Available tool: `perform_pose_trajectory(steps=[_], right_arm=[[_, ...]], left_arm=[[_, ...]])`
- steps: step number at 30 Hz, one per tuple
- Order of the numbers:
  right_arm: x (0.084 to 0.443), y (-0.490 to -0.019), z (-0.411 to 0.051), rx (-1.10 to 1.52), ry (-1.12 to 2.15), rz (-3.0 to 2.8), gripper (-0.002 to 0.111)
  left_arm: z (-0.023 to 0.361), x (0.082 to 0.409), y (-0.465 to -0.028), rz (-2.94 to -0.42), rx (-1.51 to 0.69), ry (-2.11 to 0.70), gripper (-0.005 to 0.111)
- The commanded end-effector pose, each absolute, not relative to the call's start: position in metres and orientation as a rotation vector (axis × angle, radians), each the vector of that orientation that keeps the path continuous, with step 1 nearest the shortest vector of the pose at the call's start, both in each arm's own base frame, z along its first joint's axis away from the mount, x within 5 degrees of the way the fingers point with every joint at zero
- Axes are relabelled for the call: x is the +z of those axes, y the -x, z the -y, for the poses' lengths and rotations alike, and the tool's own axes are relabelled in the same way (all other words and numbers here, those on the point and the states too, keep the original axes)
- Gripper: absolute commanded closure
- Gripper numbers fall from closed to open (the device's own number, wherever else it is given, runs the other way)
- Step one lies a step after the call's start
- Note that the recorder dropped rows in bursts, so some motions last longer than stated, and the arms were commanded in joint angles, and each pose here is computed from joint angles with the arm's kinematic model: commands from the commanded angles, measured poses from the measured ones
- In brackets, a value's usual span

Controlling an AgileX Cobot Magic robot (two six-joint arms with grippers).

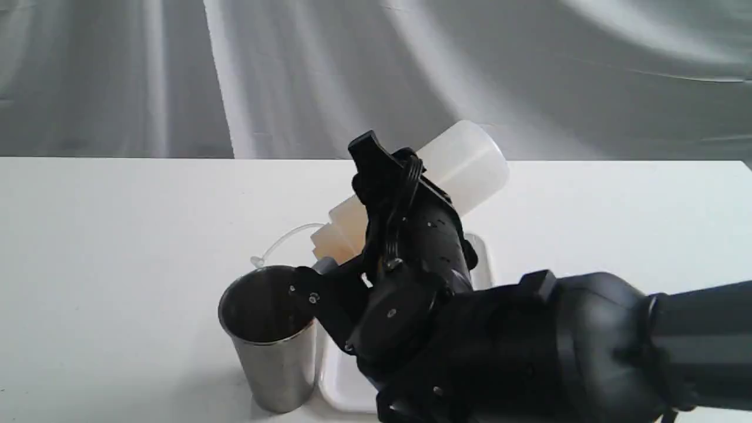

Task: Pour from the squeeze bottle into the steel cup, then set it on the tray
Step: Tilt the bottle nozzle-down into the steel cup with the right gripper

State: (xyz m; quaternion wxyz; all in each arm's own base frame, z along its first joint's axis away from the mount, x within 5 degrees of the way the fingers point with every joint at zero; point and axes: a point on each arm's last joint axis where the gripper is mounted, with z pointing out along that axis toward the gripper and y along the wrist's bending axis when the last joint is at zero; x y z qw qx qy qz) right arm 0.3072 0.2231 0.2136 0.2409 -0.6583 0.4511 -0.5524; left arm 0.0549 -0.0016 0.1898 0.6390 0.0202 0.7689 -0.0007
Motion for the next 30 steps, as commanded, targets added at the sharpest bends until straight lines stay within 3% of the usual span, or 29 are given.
perform_pose_trajectory(steps=[1,17,30], right_arm=[[0.2204,-0.307,-0.2215,-1.568,1.781,-1.196,0.108],[0.2208,-0.307,-0.221,-1.575,1.774,-1.2,0.108],[0.2227,-0.3066,-0.2206,-1.287,1.343,-1.488,0.108]], left_arm=[[0.0016,0.1891,-0.055,-1.749,-0.004,-0.041,0.107],[0.0016,0.1891,-0.055,-1.749,-0.005,-0.039,0.107],[0.0016,0.1891,-0.055,-1.749,-0.004,-0.041,0.107]])
